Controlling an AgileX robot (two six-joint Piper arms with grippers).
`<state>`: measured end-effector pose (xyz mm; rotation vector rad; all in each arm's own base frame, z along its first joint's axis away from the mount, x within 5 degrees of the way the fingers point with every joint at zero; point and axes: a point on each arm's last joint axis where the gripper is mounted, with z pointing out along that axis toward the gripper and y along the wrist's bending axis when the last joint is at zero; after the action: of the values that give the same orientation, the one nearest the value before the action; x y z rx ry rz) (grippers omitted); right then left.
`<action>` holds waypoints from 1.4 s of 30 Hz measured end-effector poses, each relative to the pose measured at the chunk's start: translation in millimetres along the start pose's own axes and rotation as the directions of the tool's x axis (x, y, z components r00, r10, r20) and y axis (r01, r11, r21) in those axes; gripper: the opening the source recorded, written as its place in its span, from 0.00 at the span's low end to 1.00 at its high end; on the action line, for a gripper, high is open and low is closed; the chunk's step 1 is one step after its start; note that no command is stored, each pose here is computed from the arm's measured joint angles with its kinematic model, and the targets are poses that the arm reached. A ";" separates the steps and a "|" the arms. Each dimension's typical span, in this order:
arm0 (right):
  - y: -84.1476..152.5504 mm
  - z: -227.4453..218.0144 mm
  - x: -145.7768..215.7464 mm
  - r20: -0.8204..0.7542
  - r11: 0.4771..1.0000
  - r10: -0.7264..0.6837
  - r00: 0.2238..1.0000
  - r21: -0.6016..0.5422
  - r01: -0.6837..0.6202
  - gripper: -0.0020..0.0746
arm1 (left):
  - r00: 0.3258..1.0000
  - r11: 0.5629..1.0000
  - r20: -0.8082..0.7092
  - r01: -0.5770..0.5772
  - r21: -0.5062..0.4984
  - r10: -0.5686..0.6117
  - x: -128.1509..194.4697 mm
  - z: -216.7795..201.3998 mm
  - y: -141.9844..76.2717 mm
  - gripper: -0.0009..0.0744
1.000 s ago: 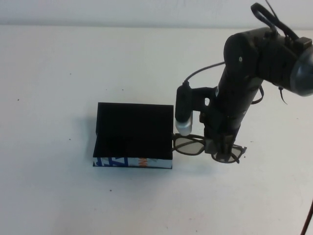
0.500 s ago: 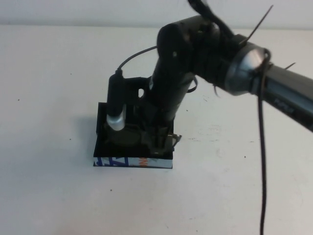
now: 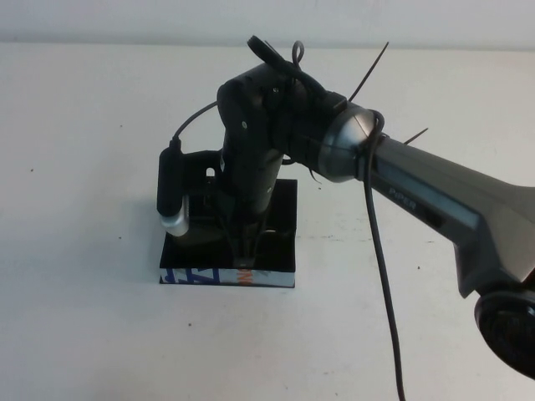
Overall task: Return glasses to glasses case
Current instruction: Place the glasses in the glasses case
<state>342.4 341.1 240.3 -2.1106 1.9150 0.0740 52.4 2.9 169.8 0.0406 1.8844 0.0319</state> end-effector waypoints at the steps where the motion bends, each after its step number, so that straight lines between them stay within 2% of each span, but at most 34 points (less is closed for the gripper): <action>1: -0.1 0.7 0.2 -0.002 1.000 -0.001 1.000 0.000 0.001 0.05 | 1.000 1.000 0.000 0.000 0.000 0.000 0.0 0.0 0.0 0.01; 26: -1.3 24.3 2.8 -0.047 1.000 0.015 0.999 -0.020 -0.016 0.05 | 1.000 1.000 0.000 0.000 0.000 0.000 0.0 0.0 0.0 0.01; 33: 2.5 21.3 -2.3 -0.072 1.000 -0.015 0.997 0.008 0.015 0.05 | 1.000 1.000 0.000 0.000 0.000 0.000 0.0 0.0 0.0 0.01; 42: 3.7 9.8 -5.1 -0.058 0.999 0.020 0.998 0.029 -0.019 0.05 | 1.000 1.000 0.000 0.000 0.000 0.000 0.0 0.0 0.0 0.01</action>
<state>339.7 348.2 231.4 -2.0977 1.9579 -0.0115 52.4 2.9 169.8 0.0406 1.8844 0.0319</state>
